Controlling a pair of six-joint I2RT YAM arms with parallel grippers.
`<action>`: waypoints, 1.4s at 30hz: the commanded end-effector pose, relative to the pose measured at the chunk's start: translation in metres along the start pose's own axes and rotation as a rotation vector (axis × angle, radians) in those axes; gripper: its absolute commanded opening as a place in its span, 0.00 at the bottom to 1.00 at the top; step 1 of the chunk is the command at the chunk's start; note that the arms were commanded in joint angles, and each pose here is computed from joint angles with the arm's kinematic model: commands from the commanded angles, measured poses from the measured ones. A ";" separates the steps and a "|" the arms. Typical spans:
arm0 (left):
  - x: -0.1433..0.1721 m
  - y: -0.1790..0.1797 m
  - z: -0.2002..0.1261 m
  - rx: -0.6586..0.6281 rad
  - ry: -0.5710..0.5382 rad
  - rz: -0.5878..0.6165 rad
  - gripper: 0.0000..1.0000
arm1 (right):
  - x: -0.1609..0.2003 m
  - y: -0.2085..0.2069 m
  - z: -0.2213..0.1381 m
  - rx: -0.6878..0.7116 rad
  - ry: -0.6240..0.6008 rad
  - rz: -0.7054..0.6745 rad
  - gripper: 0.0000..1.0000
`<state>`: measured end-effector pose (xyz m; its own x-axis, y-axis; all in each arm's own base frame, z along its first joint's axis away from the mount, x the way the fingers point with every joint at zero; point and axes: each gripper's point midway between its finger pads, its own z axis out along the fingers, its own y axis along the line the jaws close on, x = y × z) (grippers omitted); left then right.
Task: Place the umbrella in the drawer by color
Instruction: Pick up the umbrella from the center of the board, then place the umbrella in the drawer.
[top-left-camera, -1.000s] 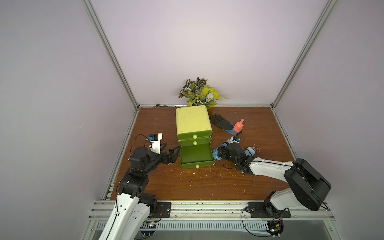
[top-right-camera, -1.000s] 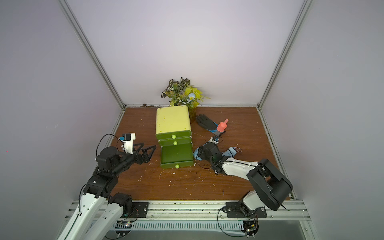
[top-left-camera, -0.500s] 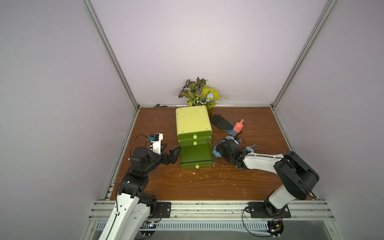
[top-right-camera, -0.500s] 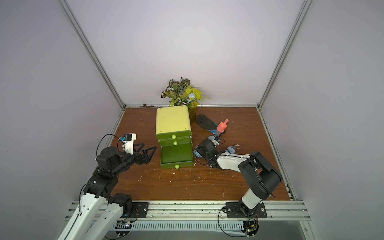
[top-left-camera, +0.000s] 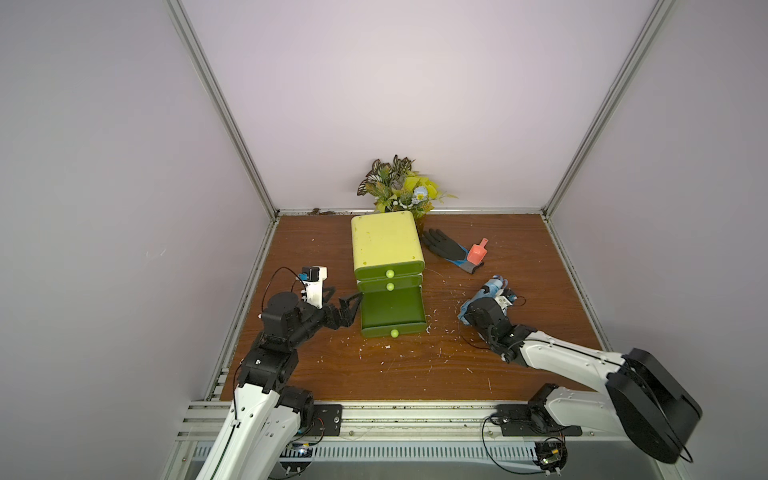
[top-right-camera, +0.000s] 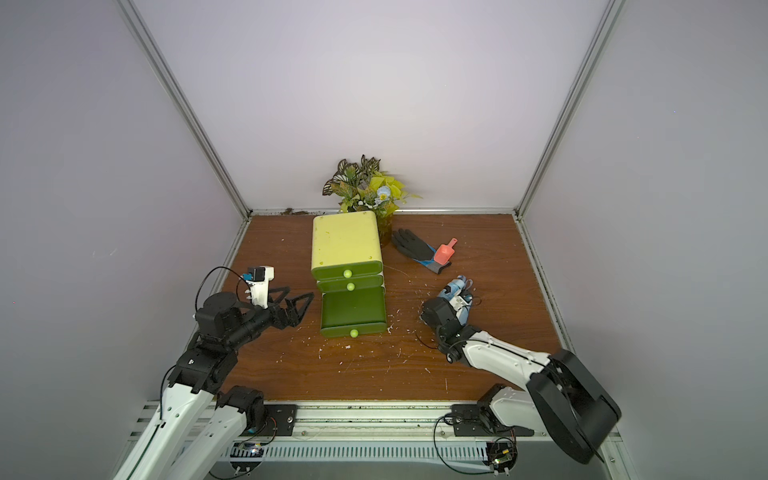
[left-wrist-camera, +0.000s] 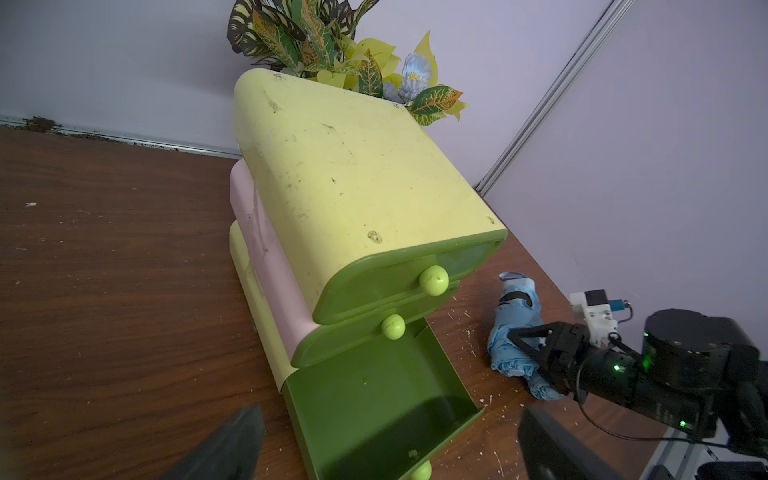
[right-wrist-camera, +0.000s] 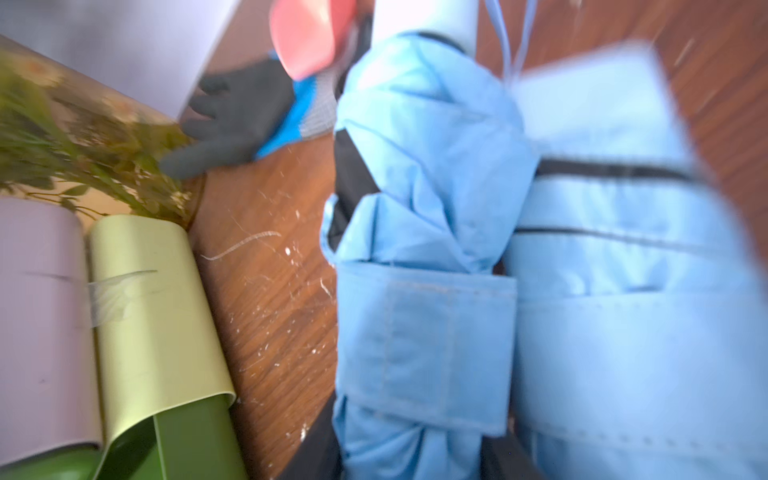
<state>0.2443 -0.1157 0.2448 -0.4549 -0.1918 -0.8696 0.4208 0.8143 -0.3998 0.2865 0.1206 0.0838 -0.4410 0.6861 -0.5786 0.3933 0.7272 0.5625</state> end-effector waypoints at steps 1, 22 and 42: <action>0.002 0.007 0.000 -0.032 0.005 -0.002 0.99 | -0.059 0.028 -0.032 -0.098 -0.240 -0.150 0.21; -0.045 -0.015 -0.005 0.009 -0.025 -0.018 0.99 | -0.032 0.176 -0.167 -0.850 -0.547 -1.101 0.06; -0.024 -0.058 0.049 0.047 0.266 0.036 0.99 | 0.008 0.169 -0.175 -0.311 -1.190 -1.901 0.00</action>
<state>0.2731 -0.1655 0.2663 -0.6478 -0.0805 -0.7576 0.4274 0.7848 -0.4488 0.2157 0.2442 0.2236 0.4781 -0.7914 -0.3809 -0.1090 0.3769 -0.9198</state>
